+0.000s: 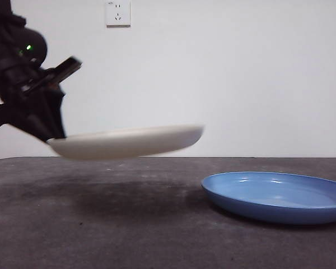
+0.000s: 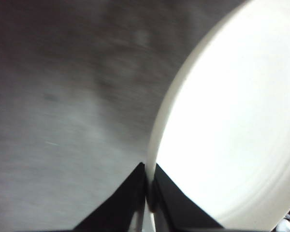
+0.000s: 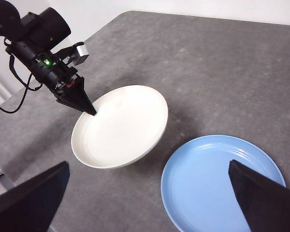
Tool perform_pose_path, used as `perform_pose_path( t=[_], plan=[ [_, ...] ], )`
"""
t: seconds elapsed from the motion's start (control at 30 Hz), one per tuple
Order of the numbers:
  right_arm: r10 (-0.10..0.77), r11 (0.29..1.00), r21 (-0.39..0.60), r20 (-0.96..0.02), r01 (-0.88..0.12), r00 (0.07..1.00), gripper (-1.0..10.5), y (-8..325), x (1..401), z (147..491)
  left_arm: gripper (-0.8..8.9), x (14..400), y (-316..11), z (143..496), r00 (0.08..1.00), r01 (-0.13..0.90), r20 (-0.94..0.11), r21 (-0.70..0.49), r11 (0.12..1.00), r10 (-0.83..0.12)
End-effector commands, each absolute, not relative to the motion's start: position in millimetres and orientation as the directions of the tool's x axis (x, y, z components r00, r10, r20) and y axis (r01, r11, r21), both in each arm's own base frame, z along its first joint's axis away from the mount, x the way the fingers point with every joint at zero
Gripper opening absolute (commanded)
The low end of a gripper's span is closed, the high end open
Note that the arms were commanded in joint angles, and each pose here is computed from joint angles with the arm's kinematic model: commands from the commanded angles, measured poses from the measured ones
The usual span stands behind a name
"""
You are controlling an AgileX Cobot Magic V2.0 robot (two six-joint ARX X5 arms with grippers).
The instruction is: Pick up the white plate, put it on the blue plate, put it on desk
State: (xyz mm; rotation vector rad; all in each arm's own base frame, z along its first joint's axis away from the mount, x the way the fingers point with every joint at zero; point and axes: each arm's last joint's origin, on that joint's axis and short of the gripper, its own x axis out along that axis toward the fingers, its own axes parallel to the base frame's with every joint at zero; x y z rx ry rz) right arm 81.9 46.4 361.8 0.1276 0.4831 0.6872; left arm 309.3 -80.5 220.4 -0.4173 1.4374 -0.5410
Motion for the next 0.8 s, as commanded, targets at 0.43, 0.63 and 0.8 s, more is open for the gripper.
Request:
perform_pose_path(
  t=[0.43,0.63,0.8],
  plan=[
    [0.564,0.817,0.182,-0.448,-0.547,0.694,5.4,31,53,383,0.15,301,-179,238,0.015,0.219,-0.79,-0.595,0.773,-0.612],
    [0.566,0.817,0.182,-0.443,-0.548,0.696,5.4,28,45,382,0.15,310,-210,246,0.01,0.257,-0.786,-0.595,0.761,-0.618],
    [0.568,0.816,0.184,-0.433,-0.548,0.7,5.4,26,40,382,0.15,323,-237,241,-0.026,0.27,-0.794,-0.591,0.76,-0.608]
  ],
)
